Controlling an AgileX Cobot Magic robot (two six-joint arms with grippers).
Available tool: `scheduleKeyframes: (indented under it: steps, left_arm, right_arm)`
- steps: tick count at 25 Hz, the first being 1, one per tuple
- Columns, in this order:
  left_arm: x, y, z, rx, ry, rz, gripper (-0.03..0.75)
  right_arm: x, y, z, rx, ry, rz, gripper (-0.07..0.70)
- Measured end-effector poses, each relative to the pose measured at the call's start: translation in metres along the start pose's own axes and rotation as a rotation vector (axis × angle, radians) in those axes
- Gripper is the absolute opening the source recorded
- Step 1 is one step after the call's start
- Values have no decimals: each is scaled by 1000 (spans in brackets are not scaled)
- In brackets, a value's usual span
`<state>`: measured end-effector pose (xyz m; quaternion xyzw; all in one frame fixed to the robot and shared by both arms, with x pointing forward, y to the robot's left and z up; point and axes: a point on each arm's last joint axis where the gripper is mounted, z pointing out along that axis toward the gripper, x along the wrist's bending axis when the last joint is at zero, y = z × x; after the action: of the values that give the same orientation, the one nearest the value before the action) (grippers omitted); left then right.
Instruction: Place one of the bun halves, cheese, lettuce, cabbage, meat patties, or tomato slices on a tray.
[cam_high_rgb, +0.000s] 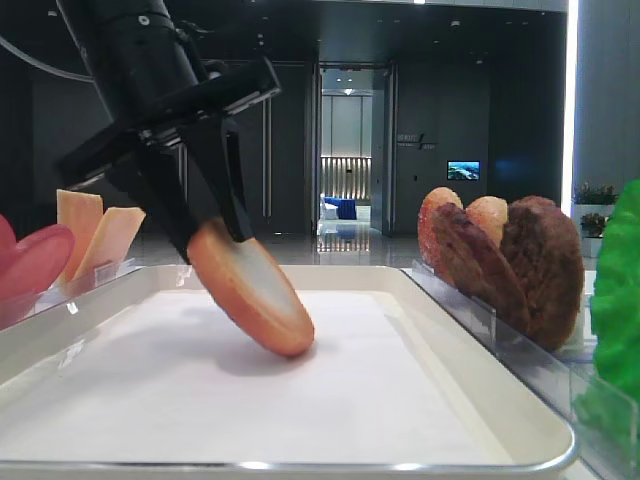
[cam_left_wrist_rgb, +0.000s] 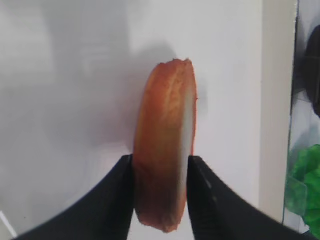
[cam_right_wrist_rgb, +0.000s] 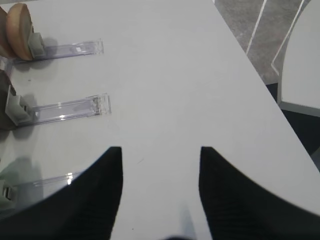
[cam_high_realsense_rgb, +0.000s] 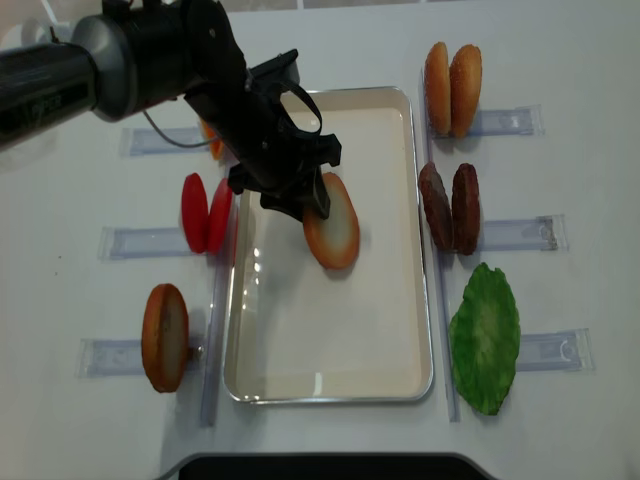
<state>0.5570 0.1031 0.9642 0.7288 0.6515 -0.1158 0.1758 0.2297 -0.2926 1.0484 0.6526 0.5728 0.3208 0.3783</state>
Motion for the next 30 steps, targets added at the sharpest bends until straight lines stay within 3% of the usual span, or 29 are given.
scheduleKeyframes:
  steps: [5,12,21,30]
  left_arm:
    - [5,-4,0,39,57,-10,329]
    - [3,-5,-9,26,64,-1,340]
    - [-8,0,-49,6,112,11,348]
    - [-26,9,-116,-94,207,51,365]
  right_arm:
    - [0,0,0,0,0,0,340]
    - [0,0,0,0,0,0,340]
    - [0,0,0,0,0,0,340]
    - [0,0,0,0,0,0,340]
